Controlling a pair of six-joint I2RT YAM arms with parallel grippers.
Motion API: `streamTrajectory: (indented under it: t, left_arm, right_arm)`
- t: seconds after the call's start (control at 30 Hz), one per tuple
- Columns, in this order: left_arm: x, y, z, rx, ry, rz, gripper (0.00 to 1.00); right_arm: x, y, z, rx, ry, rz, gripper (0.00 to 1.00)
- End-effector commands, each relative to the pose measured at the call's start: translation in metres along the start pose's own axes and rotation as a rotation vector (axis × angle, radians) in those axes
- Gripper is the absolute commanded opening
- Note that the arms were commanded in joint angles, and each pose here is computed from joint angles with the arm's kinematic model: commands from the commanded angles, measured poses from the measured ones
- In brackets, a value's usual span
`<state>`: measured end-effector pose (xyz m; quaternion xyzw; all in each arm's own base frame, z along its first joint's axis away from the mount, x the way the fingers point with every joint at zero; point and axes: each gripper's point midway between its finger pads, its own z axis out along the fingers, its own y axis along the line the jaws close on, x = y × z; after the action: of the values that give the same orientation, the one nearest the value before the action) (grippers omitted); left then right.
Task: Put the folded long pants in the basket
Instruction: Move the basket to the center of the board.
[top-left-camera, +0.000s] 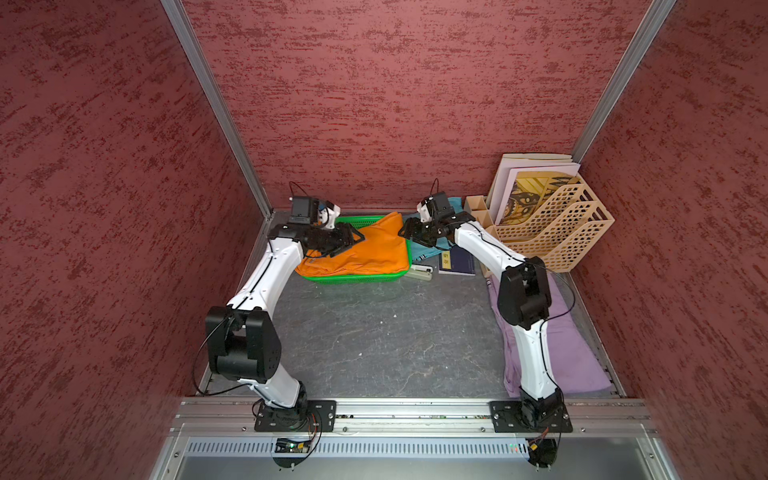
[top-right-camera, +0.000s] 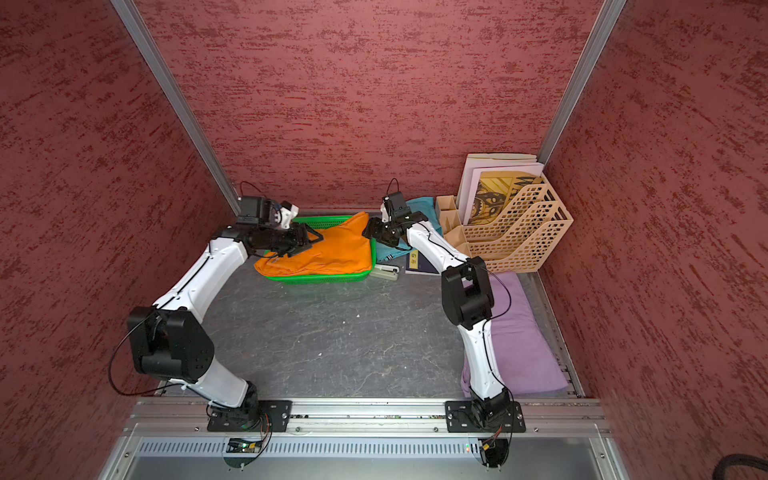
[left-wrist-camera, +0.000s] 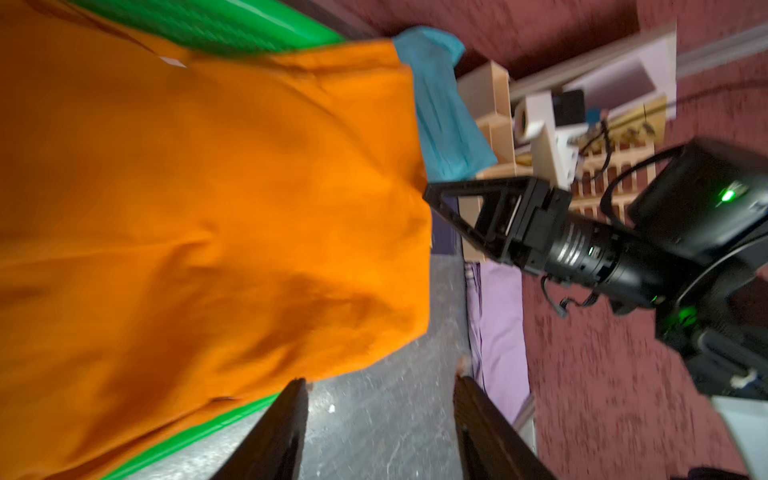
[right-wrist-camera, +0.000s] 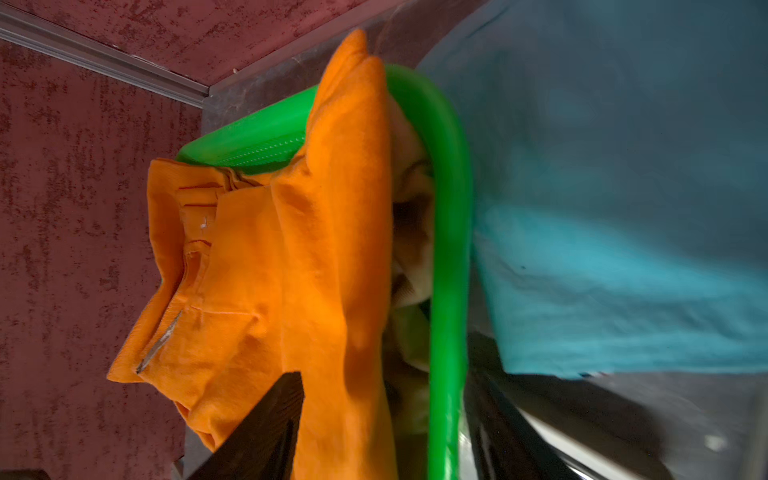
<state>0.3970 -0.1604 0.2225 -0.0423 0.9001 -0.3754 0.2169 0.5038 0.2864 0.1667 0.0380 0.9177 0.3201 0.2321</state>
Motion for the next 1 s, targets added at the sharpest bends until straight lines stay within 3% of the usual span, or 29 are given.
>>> streamTrajectory:
  t: [0.0,0.17,0.5,0.83,0.97]
  left_arm:
    - [0.013,-0.007,0.021,0.009,0.028,0.026,0.58]
    - [0.027,-0.004,0.046,-0.006,0.08,0.017,0.56]
    - [0.027,0.005,0.04,-0.023,0.066,0.004,0.56]
    - [0.022,-0.005,0.014,-0.022,0.001,0.01,0.57]
    - [0.025,-0.004,0.013,-0.032,0.014,0.001,0.59]
  right_arm:
    - [-0.017,-0.005,-0.04,0.017,-0.091,-0.021,0.73]
    - [0.007,0.014,-0.017,-0.179,0.012,-0.004,0.81]
    - [0.04,0.033,0.044,-0.165,0.12,-0.022,0.8]
    - [0.066,0.127,0.08,-0.359,0.188,-0.074,0.76]
    - [0.065,0.141,0.081,-0.351,0.185,-0.111,0.78]
